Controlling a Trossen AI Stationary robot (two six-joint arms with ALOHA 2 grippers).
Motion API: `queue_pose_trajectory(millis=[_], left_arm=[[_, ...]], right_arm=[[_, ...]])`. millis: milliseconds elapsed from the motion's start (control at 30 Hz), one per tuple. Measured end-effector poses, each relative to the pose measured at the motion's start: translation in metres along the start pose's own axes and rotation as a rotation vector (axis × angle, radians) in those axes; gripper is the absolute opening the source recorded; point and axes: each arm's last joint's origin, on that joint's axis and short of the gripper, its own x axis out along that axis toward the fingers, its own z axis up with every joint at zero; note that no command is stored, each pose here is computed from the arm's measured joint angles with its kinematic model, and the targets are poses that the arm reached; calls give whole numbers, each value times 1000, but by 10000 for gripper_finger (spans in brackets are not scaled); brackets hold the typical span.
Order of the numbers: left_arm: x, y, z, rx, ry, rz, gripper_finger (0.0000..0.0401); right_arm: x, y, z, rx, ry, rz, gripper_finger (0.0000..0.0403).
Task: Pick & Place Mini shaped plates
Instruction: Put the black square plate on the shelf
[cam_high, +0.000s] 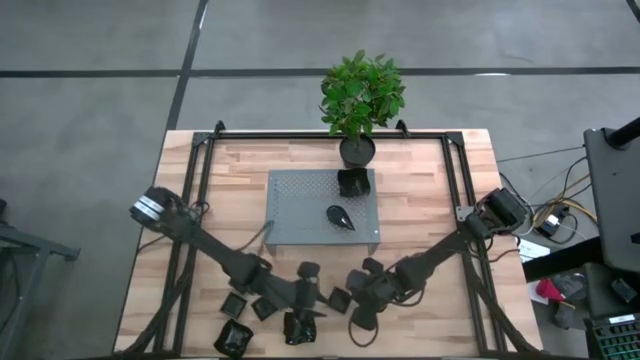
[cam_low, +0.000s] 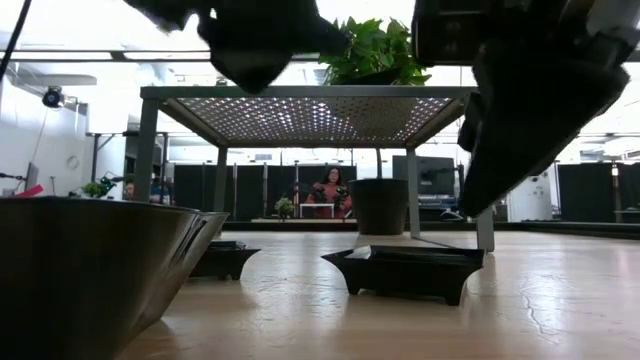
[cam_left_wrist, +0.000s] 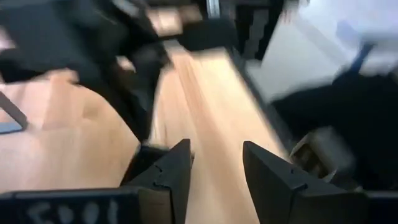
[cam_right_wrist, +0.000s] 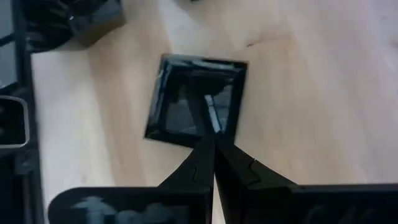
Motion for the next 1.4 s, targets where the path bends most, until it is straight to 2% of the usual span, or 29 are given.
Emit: queue_pose_trajectory(millis=[67, 300, 533, 633, 933, 1100, 1300, 1400], left_arm=[[11, -3, -2, 45, 65, 9, 140], [43, -8, -4, 35, 255, 61, 140], [64, -12, -3, 107, 317, 70, 140], [66, -11, -3, 128, 340, 112, 140], [78, -9, -10, 176, 376, 144, 140], [80, -7, -14, 194, 383, 198, 139], [79, -3, -15, 202, 408, 216, 112], [79, -2, -15, 191, 415, 186, 94]], right_arm=[[1, -1, -1, -6, 1, -6, 8], [0, -1, -6, -19, 19, -12, 8], [-2, -6, -14, -24, 79, -77, 8], [-3, -7, -15, -28, 92, -93, 8], [-3, -7, -15, -24, 92, -94, 8], [-3, -7, -15, -23, 92, -93, 8], [-3, -7, -15, -22, 92, -93, 8], [-3, -7, -15, -22, 92, -93, 8]])
